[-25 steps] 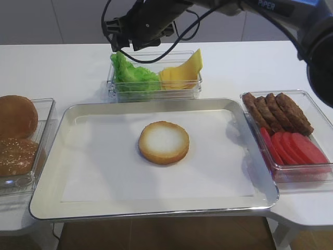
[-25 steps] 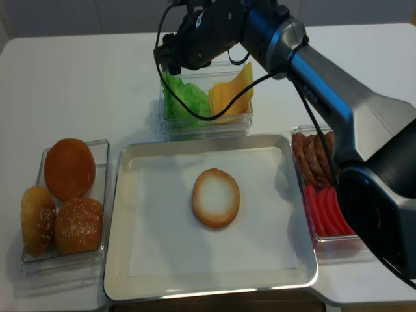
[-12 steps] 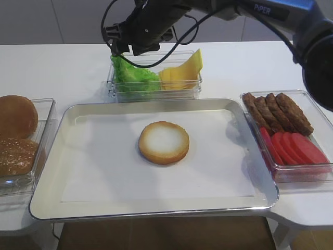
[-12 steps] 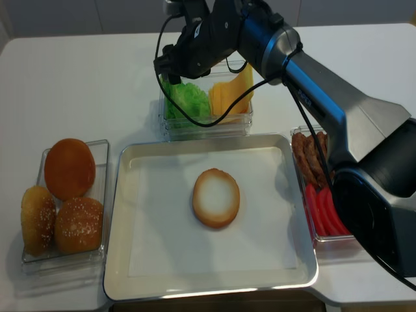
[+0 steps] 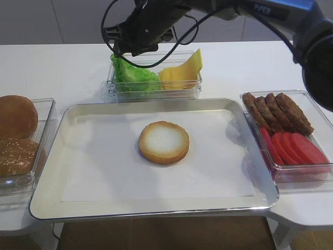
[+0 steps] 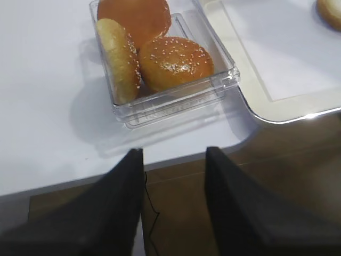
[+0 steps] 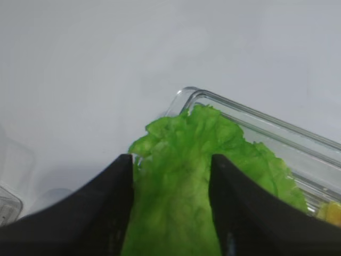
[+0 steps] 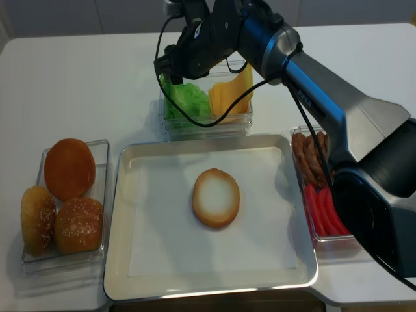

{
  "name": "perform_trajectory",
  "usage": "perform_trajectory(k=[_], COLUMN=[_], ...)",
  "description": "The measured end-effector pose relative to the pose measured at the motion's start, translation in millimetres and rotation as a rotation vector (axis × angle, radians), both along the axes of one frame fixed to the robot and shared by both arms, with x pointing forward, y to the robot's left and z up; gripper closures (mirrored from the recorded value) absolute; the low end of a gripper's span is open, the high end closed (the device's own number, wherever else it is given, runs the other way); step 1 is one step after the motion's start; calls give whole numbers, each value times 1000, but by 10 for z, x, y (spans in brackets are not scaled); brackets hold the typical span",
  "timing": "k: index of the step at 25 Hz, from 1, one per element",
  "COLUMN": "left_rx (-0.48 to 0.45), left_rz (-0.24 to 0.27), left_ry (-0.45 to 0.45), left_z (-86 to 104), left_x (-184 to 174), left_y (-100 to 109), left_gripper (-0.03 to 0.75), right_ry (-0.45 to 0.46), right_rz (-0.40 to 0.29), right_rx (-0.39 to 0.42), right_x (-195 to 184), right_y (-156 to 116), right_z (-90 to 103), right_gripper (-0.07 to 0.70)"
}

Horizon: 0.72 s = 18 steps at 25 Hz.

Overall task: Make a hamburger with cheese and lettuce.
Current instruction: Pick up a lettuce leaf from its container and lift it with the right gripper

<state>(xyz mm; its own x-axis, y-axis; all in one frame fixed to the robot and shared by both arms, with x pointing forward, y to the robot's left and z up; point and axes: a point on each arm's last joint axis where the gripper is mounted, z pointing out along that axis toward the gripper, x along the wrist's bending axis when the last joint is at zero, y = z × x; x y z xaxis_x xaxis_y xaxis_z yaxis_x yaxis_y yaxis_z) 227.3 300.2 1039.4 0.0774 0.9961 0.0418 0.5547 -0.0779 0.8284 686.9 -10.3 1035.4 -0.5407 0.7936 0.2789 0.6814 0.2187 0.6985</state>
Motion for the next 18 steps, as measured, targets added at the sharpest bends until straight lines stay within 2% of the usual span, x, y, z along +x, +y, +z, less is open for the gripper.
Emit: perform_trajectory(k=[7, 18], left_rx=[0, 0], left_rz=[0, 0], left_ry=[0, 0], left_z=[0, 0], left_x=[0, 0], left_y=[0, 0], left_gripper=[427, 427], right_ry=[9, 25], right_rz=[0, -1], right_rx=[-7, 14], right_x=[13, 12], right_y=[7, 23], right_z=[-60, -73], right_gripper=[281, 363])
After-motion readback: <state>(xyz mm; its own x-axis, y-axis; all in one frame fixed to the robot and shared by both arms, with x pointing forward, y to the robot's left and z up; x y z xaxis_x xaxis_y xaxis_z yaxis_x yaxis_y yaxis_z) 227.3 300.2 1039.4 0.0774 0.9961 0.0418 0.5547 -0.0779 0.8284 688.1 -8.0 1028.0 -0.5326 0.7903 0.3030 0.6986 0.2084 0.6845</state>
